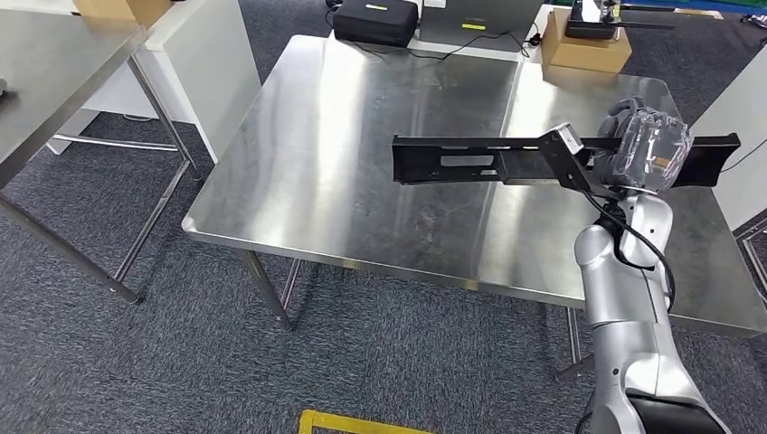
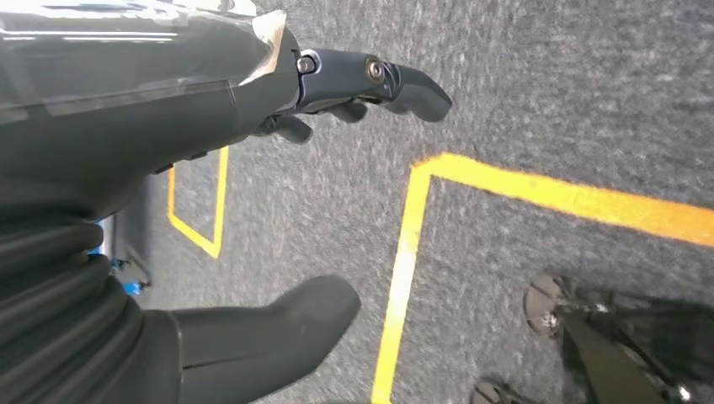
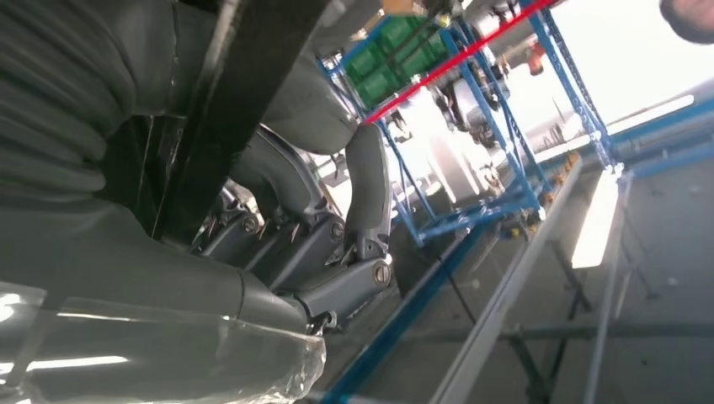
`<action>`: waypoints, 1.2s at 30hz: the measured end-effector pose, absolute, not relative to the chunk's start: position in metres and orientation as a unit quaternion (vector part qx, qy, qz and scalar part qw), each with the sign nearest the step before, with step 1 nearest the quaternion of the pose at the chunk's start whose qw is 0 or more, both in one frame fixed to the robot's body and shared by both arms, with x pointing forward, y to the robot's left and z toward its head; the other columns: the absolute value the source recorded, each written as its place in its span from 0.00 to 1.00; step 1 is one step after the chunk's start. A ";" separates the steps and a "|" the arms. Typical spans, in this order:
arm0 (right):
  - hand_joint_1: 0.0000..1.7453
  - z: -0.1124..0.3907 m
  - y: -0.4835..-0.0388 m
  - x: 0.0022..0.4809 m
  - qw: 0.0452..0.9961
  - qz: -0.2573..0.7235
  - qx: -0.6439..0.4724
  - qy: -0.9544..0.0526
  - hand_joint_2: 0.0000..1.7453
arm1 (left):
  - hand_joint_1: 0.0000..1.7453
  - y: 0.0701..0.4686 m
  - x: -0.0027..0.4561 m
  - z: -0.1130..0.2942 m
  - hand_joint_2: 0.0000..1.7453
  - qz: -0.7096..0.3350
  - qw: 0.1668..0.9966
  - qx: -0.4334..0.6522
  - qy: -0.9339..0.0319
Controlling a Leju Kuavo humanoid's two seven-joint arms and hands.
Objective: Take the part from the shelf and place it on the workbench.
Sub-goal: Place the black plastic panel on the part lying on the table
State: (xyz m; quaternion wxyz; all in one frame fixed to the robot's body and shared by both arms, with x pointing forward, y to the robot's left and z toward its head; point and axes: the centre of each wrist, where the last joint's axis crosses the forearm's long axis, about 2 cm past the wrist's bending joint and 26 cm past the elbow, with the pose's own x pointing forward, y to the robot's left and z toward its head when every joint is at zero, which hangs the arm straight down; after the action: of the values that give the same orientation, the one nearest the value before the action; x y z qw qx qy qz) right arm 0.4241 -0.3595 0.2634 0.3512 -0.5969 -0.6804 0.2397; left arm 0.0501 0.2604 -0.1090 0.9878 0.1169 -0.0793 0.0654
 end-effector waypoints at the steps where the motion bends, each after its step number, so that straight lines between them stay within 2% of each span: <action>1: 1.00 0.264 -0.363 0.426 0.354 0.240 -0.599 -0.677 1.00 | 0.00 0.261 0.051 -0.109 1.00 0.065 0.988 0.117 -0.080; 17: 1.00 0.254 -0.413 0.443 0.416 0.244 -0.620 -0.618 1.00 | 0.00 0.264 0.053 -0.109 1.00 0.063 0.987 0.118 -0.088; 36: 1.00 0.196 -0.403 0.435 0.462 0.264 -0.606 -0.591 1.00 | 0.00 0.268 0.056 -0.109 1.00 0.068 0.985 0.117 -0.107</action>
State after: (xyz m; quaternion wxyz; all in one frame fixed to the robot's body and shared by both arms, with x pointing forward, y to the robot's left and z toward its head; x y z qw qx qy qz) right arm 0.4349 -0.4027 0.1961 0.4622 -0.6062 -0.5908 0.2645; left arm 0.0555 0.2681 -0.1088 0.9851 0.1168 -0.1068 0.0679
